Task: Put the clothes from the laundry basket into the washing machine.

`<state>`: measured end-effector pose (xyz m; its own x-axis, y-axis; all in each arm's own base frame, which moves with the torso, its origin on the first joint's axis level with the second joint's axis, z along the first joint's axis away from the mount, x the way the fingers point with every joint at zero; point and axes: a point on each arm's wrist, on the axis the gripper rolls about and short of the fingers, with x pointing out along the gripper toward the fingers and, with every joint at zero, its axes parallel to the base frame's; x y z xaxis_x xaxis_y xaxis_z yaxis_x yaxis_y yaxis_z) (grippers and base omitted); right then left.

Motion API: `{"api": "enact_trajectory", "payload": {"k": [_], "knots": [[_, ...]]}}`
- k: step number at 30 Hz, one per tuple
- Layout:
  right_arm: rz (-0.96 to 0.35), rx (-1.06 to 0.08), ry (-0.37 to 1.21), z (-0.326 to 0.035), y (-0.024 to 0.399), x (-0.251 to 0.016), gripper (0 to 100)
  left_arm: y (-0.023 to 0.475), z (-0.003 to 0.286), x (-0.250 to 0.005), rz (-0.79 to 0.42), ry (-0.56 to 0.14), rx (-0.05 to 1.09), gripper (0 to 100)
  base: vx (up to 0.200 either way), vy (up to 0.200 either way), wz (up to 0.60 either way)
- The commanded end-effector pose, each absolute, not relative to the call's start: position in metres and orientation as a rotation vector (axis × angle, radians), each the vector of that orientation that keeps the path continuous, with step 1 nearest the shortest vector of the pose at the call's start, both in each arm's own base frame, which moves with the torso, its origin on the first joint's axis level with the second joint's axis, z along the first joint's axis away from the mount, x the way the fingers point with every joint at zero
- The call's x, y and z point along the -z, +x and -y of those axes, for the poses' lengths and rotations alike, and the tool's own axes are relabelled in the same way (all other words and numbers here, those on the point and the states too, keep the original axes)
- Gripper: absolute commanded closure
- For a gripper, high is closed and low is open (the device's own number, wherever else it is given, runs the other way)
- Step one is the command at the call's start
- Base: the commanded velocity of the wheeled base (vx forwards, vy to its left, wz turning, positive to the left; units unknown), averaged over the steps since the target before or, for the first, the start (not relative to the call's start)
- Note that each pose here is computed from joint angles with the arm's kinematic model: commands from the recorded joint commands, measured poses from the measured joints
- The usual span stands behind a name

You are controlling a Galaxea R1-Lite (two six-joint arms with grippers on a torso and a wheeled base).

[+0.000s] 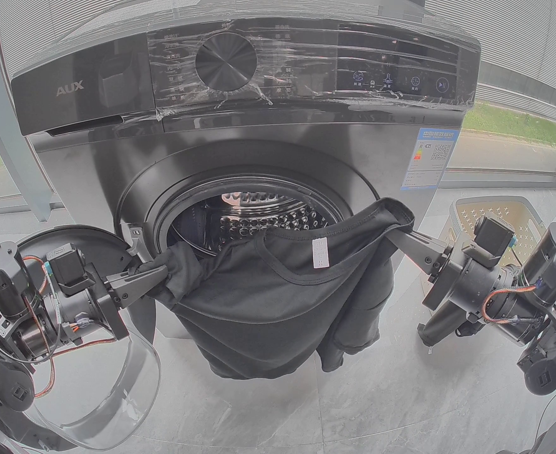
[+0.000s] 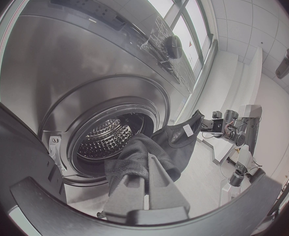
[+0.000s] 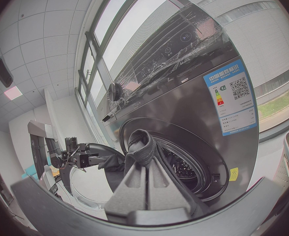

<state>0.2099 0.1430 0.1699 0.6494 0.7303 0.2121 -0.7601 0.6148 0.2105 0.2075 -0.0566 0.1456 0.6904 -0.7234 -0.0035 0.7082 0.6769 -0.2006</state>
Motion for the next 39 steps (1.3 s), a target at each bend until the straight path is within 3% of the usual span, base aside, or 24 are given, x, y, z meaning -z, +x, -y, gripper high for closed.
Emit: {"api": "enact_trajectory", "payload": {"k": [1,5,13,14,26,39], "knots": [[0.113,-0.864,0.293,-0.143,0.21,-0.171,100,0.212,0.057,-0.137,-0.113,-0.177,0.801,100,0.0,0.0,0.0],[0.105,-0.863,0.292,-0.144,0.209,-0.169,100,0.214,0.057,-0.136,-0.094,-0.141,0.803,100,0.0,0.0,0.0],[0.087,-0.881,0.291,-0.148,0.206,-0.165,100,0.212,0.059,-0.136,-0.093,-0.14,0.814,100,0.0,0.0,0.0],[0.076,-0.881,0.287,-0.149,0.207,-0.162,100,0.212,0.059,-0.135,-0.097,-0.142,0.815,0,0.0,0.0,0.0],[0.018,-0.878,0.27,-0.153,0.211,-0.147,100,0.202,0.081,-0.12,-0.177,-0.144,0.916,0,0.0,0.0,0.0],[-0.025,-0.931,0.246,-0.169,0.207,-0.135,100,0.207,0.114,-0.094,-0.25,-0.101,1.033,0,0.0,0.0,0.0]]}}
